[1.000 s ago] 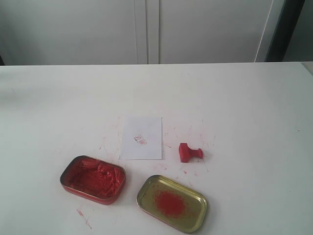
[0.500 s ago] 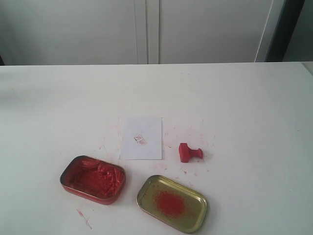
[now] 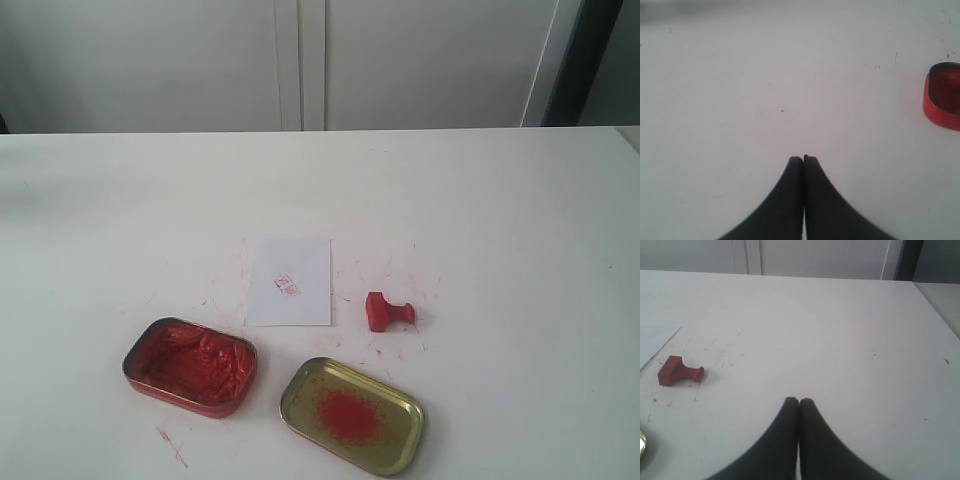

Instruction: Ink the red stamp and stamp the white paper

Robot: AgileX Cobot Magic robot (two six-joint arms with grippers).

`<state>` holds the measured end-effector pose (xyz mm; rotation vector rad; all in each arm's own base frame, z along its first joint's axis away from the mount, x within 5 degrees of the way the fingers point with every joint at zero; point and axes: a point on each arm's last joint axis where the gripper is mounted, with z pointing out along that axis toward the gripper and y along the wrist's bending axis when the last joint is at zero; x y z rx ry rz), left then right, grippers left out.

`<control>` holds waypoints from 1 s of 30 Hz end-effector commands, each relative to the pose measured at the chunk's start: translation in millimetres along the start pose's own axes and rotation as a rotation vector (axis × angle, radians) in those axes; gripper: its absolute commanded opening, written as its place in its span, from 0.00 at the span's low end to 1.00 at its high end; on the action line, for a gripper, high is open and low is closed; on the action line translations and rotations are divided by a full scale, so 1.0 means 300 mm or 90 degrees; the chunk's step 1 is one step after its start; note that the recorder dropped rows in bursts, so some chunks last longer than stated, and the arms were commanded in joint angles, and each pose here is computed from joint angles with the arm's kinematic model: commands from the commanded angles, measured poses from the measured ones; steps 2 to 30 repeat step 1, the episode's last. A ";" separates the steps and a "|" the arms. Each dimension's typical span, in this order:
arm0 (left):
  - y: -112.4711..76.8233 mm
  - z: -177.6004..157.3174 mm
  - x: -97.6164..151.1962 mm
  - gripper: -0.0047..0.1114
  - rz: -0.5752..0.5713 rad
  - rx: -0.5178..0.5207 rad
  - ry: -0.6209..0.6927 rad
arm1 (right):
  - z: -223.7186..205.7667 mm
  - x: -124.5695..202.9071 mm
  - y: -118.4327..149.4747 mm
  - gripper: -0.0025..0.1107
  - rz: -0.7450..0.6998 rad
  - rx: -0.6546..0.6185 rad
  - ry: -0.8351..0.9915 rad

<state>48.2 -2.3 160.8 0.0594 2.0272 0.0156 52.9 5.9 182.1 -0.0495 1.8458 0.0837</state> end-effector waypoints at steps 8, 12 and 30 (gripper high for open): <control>-0.001 0.004 0.011 0.04 -0.004 0.000 0.007 | 0.001 -0.001 0.000 0.02 -0.006 0.000 -0.012; -0.001 0.004 0.011 0.04 -0.004 0.000 0.007 | 0.001 -0.001 0.000 0.02 -0.006 0.000 -0.012; -0.001 0.004 0.011 0.04 -0.004 0.000 0.007 | 0.001 -0.001 0.000 0.02 -0.006 0.000 -0.012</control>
